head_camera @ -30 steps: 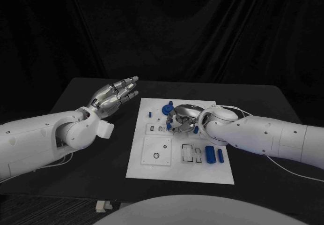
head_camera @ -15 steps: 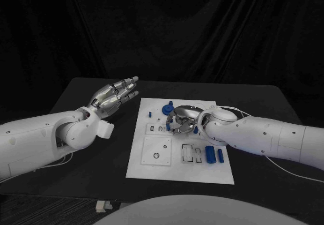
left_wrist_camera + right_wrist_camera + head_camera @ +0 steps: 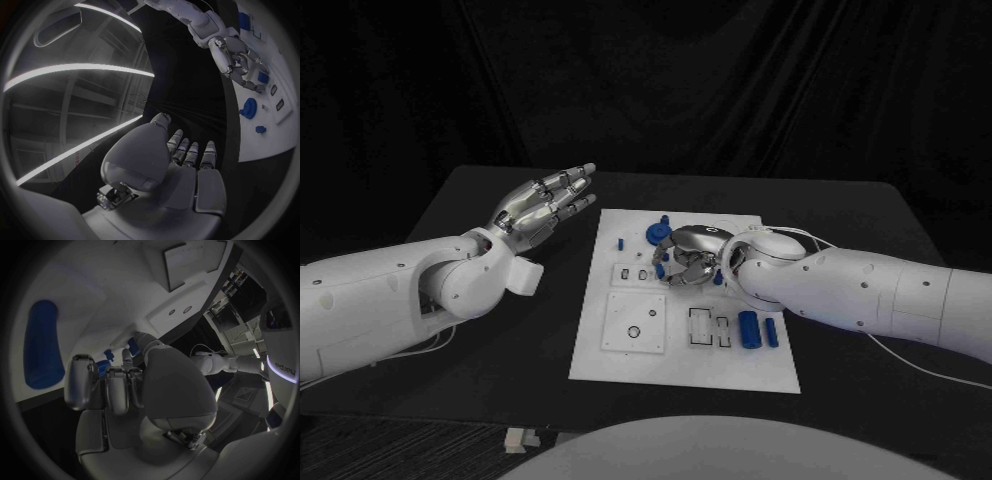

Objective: Assemble the parts on the task board

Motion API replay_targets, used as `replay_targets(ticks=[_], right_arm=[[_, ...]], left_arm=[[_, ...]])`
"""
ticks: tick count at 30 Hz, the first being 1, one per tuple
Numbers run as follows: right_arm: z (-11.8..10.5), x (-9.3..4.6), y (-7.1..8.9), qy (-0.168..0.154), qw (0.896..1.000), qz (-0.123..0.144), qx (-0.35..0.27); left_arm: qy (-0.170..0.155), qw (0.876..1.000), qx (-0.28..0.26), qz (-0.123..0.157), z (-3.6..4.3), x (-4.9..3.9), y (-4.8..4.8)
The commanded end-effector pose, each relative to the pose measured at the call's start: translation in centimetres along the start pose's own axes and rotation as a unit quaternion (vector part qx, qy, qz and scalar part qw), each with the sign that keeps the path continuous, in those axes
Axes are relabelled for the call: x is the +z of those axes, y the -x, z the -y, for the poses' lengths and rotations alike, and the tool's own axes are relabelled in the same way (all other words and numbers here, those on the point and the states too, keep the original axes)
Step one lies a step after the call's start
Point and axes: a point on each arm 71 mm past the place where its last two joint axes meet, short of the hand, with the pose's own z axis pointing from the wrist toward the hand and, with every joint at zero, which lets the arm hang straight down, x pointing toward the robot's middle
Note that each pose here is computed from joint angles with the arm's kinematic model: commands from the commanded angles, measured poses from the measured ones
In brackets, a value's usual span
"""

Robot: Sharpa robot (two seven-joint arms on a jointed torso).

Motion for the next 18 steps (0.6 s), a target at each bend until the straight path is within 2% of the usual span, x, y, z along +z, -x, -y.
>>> replay_targets(ticks=[1, 8, 14, 18], right_arm=[[0.1, 0.0, -0.2, -0.005, 1.0, -0.002, -0.006], [0.3, -0.2, 0.0, -0.005, 1.0, 0.007, -0.006], [0.3, -0.8, 0.6, 0.005, 0.999, 0.034, -0.006], [0.1, -1.5, 2.3, 0.02, 0.997, 0.071, -0.012]], left_arm=[[-0.006, 1.0, -0.004, -0.006, 0.05, 0.05, -0.18], [-0.005, 1.0, -0.004, -0.006, 0.05, 0.04, -0.15], [-0.005, 1.0, -0.004, -0.005, 0.05, 0.0, -0.1], [-0.004, 1.0, -0.003, -0.003, 0.06, -0.09, -0.02]])
